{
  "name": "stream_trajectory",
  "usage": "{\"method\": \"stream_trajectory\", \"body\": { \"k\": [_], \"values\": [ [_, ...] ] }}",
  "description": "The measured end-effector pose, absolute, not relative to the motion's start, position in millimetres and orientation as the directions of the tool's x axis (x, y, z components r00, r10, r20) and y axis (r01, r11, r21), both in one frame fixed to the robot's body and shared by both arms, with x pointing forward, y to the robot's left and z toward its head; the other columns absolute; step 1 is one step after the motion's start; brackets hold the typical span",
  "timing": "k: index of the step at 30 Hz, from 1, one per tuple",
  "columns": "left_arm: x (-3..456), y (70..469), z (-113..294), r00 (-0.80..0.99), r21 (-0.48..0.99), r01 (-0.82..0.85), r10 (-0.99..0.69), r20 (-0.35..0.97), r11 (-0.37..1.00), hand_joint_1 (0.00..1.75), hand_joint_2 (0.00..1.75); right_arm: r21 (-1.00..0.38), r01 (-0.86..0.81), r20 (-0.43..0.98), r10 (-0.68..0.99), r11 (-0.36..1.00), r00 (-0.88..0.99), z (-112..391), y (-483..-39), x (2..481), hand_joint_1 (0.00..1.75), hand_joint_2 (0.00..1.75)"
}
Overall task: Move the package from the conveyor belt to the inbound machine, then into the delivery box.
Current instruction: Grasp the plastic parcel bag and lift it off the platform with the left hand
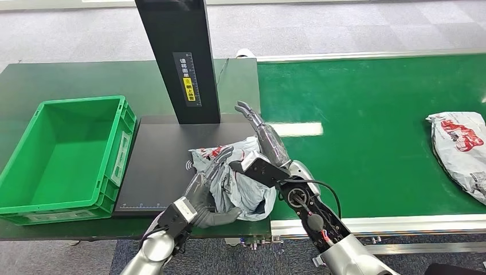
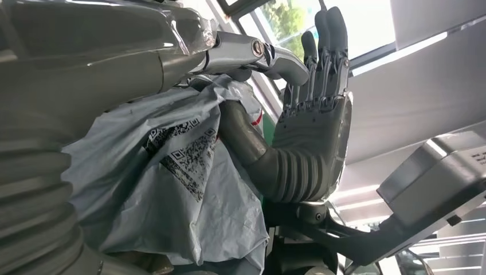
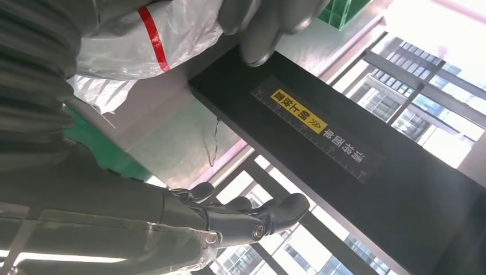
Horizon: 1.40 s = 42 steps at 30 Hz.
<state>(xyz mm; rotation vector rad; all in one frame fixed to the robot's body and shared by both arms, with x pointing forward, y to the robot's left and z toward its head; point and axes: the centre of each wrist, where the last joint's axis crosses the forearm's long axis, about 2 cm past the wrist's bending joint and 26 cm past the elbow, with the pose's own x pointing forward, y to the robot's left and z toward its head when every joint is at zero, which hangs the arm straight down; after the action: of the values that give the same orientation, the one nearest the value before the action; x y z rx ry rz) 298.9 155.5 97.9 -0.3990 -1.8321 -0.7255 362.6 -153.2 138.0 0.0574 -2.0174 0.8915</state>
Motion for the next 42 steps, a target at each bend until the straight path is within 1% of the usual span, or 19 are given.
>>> {"method": "stream_trajectory", "body": {
  "k": [3, 6, 10, 13, 17, 24, 28, 31, 35, 42],
  "values": [
    [302.5, 152.6, 96.9, -0.365, 0.325, 0.603, -0.11, 0.925, 0.729, 0.0, 1.75, -0.577, -0.362, 0.75, 0.299, 0.732, -0.59, 137.3, -154.4, 362.5, 0.0, 1.75],
    [307.6, 150.2, 95.1, -0.386, 0.405, 0.603, -0.193, 0.902, 0.687, 0.0, 1.75, -0.586, -0.358, 0.75, 0.318, 0.727, -0.581, 133.8, -159.7, 361.8, 0.0, 1.75],
    [312.0, 144.8, 90.4, -0.433, 0.552, 0.561, -0.349, 0.831, 0.617, 0.0, 1.75, -0.593, -0.35, 0.753, 0.344, 0.725, -0.561, 126.3, -168.6, 358.9, 0.0, 1.75],
    [314.4, 142.5, 85.7, -0.458, 0.627, 0.544, -0.428, 0.779, 0.558, 0.0, 1.75, -0.594, -0.348, 0.758, 0.359, 0.725, -0.545, 119.9, -175.0, 355.8, 0.0, 1.75],
    [316.2, 141.5, 81.3, -0.465, 0.655, 0.548, -0.462, 0.755, 0.52, 0.0, 1.75, -0.593, -0.348, 0.764, 0.371, 0.726, -0.528, 113.5, -181.0, 352.4, 0.0, 1.75],
    [319.0, 140.5, 80.0, -0.463, 0.668, 0.548, -0.483, 0.743, 0.504, 0.0, 1.75, -0.591, -0.348, 0.768, 0.376, 0.728, -0.518, 109.7, -183.6, 349.9, 0.0, 1.75],
    [317.8, 136.9, 78.3, -0.491, 0.777, 0.454, -0.606, 0.626, 0.435, 0.0, 1.75, -0.592, -0.35, 0.768, 0.377, 0.726, -0.517, 109.2, -182.7, 349.1, 0.0, 1.75],
    [315.9, 134.0, 75.1, -0.499, 0.828, 0.408, -0.665, 0.556, 0.386, 0.0, 1.75, -0.594, -0.352, 0.768, 0.381, 0.723, -0.515, 108.1, -182.6, 348.0, 0.0, 1.75],
    [313.8, 132.3, 70.9, -0.501, 0.847, 0.4, -0.69, 0.522, 0.35, 0.0, 1.75, -0.593, -0.353, 0.771, 0.385, 0.724, -0.507, 104.6, -183.7, 345.3, 0.0, 1.75],
    [311.9, 130.4, 66.8, -0.503, 0.852, 0.421, -0.702, 0.505, 0.312, 0.0, 1.75, -0.583, -0.348, 0.775, 0.375, 0.734, -0.509, 98.8, -189.8, 340.8, 0.0, 1.75]
  ]
}}
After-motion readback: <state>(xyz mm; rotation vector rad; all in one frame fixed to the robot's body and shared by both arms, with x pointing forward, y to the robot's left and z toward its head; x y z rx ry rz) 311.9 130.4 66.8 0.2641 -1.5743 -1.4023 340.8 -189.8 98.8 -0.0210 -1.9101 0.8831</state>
